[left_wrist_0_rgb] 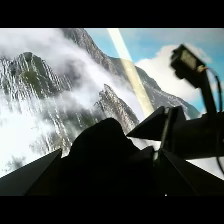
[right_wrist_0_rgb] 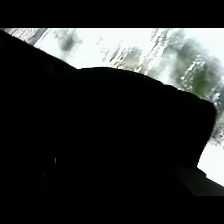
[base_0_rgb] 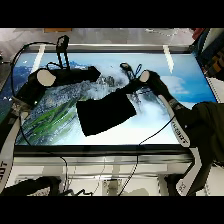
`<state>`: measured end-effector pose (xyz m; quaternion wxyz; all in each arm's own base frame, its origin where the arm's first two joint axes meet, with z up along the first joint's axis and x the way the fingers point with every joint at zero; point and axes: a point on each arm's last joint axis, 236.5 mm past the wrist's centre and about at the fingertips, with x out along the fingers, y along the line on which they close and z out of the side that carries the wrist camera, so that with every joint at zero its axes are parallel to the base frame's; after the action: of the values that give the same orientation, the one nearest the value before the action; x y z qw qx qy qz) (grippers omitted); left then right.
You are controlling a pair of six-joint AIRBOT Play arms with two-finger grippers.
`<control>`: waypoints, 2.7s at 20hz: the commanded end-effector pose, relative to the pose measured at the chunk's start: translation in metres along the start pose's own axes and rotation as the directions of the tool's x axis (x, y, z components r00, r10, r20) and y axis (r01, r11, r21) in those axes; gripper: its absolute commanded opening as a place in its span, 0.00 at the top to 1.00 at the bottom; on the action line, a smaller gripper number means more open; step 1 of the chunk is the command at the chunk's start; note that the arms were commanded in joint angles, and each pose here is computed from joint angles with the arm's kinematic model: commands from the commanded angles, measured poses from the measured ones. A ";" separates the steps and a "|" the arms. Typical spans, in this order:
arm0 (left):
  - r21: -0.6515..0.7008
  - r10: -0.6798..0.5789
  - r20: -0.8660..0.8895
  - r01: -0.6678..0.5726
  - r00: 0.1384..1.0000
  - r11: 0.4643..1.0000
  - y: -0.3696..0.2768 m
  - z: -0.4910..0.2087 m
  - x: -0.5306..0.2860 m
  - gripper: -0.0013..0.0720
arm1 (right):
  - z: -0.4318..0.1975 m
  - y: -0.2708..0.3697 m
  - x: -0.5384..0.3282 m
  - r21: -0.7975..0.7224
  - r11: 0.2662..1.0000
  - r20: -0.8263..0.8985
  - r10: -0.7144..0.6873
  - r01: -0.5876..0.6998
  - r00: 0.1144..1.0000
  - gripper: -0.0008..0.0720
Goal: Fold the clothes and pants, and hang the long-sleeved shirts on hangers.
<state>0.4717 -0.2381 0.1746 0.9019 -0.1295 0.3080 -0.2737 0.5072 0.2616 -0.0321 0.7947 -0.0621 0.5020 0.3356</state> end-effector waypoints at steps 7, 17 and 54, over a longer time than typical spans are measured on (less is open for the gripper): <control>0.002 -0.002 -0.018 0.002 1.000 1.000 0.000 -0.004 -0.001 0.03 | -0.063 -0.032 0.008 -0.168 0.984 -0.251 -0.102 0.061 0.962 0.04; 0.002 -0.002 -0.018 0.002 1.000 1.000 0.000 -0.004 -0.001 0.03 | -0.053 -0.043 -0.004 -0.038 0.999 -0.177 0.004 -0.011 0.984 0.04; -0.064 0.105 -0.009 -0.106 0.994 0.992 0.067 0.010 -0.028 0.03 | -0.056 -0.060 -0.047 -0.007 0.888 -0.320 -0.438 0.460 0.840 0.97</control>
<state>0.4868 -0.1669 0.1691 0.9095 -0.1414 0.3257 -0.2160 0.4895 0.2094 -0.0417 0.7712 -0.2229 0.5768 0.1513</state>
